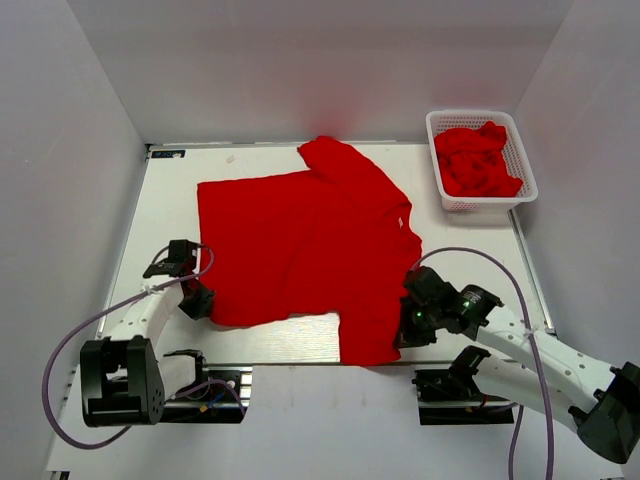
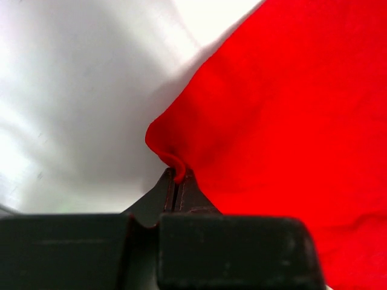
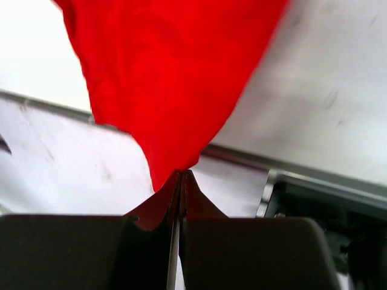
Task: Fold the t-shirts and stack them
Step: Fold the flattened tshirt in 1/3 of the way
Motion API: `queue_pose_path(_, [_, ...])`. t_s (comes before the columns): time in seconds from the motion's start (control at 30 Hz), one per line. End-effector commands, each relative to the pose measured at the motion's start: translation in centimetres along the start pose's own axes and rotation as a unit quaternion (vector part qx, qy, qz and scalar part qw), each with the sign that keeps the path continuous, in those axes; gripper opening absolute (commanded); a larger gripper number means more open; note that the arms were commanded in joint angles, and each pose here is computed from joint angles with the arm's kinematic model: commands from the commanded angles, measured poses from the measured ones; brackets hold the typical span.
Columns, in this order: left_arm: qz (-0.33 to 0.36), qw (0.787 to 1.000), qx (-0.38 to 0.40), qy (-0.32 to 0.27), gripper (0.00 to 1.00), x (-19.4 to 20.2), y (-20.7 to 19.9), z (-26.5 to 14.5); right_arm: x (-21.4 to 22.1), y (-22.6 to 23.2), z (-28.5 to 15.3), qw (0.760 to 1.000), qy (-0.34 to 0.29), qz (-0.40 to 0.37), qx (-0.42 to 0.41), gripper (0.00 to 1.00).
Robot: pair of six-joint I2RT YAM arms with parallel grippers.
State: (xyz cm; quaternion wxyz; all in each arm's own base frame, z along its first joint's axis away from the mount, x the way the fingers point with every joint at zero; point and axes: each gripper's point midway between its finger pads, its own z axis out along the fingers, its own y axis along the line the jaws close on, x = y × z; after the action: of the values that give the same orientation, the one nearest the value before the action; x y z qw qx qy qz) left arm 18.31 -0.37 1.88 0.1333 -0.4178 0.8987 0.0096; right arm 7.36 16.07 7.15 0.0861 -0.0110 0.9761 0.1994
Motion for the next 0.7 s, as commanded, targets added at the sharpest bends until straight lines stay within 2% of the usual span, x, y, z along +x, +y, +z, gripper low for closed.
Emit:
queue_pose_path(0.0, [-0.008,1.000,-0.009,0.005,0.00,0.6,0.9,-1.6,1.6,0.8,-1.0,0.999,0.035,0.015,-0.018,0.00])
queue_pose_path(0.03, [-0.009,1.000,-0.002,-0.001,0.00,0.2,0.5,-1.9,1.4,0.9,-1.3,0.999,0.031,0.006,-0.020,0.00])
queue_pose_path(0.2, [-0.011,0.999,0.033,-0.032,0.00,-2.0,-1.4,-4.2,-3.6,0.5,-3.9,0.996,-0.071,-0.033,0.043,0.00])
queue_pose_path(0.3, [-0.007,0.998,0.040,-0.046,0.00,-2.9,-1.9,-4.9,-6.7,2.4,-3.8,0.990,-0.133,-0.033,0.019,0.00])
queue_pose_path(0.33, [-0.007,0.998,0.040,-0.046,0.00,-2.9,-1.9,-4.9,-8.8,4.1,-3.1,0.983,-0.179,-0.026,-0.018,0.00])
queue_pose_path(0.4, [-0.007,0.998,0.036,-0.043,0.00,-2.8,-1.9,-4.7,-10.9,6.0,-2.9,0.974,-0.217,-0.019,-0.055,0.00])
queue_pose_path(0.57, [0.001,0.997,0.062,-0.056,0.00,-4.0,-3.6,-5.1,-16.2,7.3,-4.7,0.952,-0.304,-0.004,-0.029,0.00])
queue_pose_path(0.63, [0.003,0.998,0.052,-0.046,0.00,-4.1,-3.7,-4.5,-17.2,7.1,-4.7,0.948,-0.317,0.005,-0.019,0.00])
queue_pose_path(0.67, [0.003,0.998,0.051,-0.045,0.00,-4.3,-3.9,-4.5,-18.9,7.5,-5.3,0.934,-0.355,0.017,-0.025,0.00])
